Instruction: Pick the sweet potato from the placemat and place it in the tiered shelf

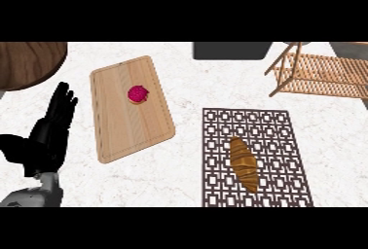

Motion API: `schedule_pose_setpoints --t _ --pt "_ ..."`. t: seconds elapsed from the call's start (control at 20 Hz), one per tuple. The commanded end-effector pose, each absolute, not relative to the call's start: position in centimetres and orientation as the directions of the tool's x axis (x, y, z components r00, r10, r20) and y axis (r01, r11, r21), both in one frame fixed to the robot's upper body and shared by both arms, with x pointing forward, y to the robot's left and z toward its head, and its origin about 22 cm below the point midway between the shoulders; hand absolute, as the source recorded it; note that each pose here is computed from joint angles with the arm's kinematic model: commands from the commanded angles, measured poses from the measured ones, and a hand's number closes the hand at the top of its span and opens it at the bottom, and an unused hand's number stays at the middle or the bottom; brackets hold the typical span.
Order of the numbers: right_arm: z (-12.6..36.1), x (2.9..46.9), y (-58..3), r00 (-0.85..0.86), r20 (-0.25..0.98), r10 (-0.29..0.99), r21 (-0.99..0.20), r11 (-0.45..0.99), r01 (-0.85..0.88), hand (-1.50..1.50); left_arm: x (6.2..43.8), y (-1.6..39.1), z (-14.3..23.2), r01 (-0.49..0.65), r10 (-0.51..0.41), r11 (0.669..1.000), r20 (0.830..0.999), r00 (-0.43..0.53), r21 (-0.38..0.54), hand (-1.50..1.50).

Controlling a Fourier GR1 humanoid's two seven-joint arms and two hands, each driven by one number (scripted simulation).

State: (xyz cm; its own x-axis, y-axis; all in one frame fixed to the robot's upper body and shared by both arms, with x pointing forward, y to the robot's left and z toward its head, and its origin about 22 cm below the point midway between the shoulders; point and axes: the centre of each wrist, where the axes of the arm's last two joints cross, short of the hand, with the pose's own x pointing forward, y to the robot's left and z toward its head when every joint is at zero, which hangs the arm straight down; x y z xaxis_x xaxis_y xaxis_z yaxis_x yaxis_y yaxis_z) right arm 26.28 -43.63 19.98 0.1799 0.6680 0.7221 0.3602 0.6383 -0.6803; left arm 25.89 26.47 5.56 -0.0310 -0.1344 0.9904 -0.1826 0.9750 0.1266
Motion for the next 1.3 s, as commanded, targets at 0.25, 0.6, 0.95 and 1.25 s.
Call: schedule_pose_setpoints --t 0.25,0.6,0.95,1.25 --pt "18.1 31.4 -47.0 0.176 0.769 0.615 -0.621 0.652 0.435 1.5 25.0 26.7 5.2 -0.177 -0.124 0.977 0.992 -0.034 0.116 0.0" --pt "13.7 34.5 -47.0 0.168 0.775 0.609 -0.608 0.649 0.457 1.5 26.8 25.5 5.8 -0.174 -0.135 0.977 0.99 -0.039 0.127 0.0" --pt "14.2 37.7 -46.6 0.133 0.778 0.614 -0.587 0.635 0.502 1.5 26.7 26.2 5.5 -0.147 -0.13 0.982 0.991 -0.041 0.122 0.0" --pt "11.3 38.2 -45.5 0.16 0.858 0.488 -0.489 0.68 0.546 1.5 25.5 24.6 5.9 -0.151 -0.131 0.981 0.991 -0.037 0.124 0.0"
